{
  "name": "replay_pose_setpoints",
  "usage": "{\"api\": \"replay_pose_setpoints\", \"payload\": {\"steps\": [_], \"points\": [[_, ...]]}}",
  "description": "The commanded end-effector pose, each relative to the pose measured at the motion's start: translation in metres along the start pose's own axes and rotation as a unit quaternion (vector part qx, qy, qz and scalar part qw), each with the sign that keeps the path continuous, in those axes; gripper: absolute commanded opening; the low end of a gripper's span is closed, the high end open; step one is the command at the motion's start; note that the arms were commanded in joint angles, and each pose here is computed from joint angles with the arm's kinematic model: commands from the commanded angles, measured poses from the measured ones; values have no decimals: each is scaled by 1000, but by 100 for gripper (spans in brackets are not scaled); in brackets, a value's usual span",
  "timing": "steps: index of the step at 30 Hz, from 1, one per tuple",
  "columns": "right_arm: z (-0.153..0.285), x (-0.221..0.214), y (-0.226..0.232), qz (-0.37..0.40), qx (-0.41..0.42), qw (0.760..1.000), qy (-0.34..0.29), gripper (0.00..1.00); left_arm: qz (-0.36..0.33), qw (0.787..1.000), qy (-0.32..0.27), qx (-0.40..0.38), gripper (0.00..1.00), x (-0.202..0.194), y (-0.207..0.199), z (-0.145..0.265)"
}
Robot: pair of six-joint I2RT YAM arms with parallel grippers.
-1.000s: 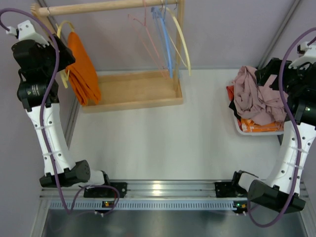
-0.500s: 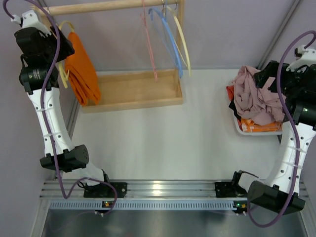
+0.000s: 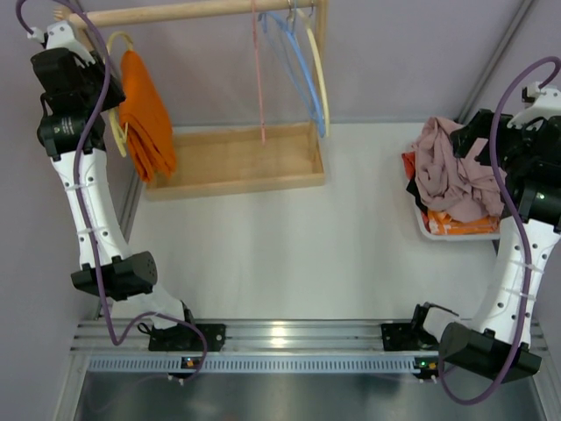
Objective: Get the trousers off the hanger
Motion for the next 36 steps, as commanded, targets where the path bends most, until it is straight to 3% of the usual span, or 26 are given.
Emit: {"api": "replay_pose_setpoints", "payload": {"steps": [1, 11, 17, 36], "points": [[7, 14, -3, 12, -10, 999, -32, 99, -10, 999, -31, -18, 32, 20, -9, 11], [7, 13, -1, 9, -6, 999, -32, 99, 0, 993, -98, -68, 0, 62, -36, 29], [6, 14, -1, 8, -4, 999, -33, 99, -3, 979, -159, -128, 0, 98, -65, 52], [4, 11, 0, 3, 0, 999, -32, 99, -18, 937, -270, -222, 0, 130, -101, 118]]}}
Point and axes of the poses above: each gripper's point midway between its finger pads, its own z axis back along the fingers, its own y axis along the line the jaws close on, x = y × z, the point moved 1 cm from there along z, back along the fingers, and after that the axes turned 9 degrees about z, right-handed, at the moved point
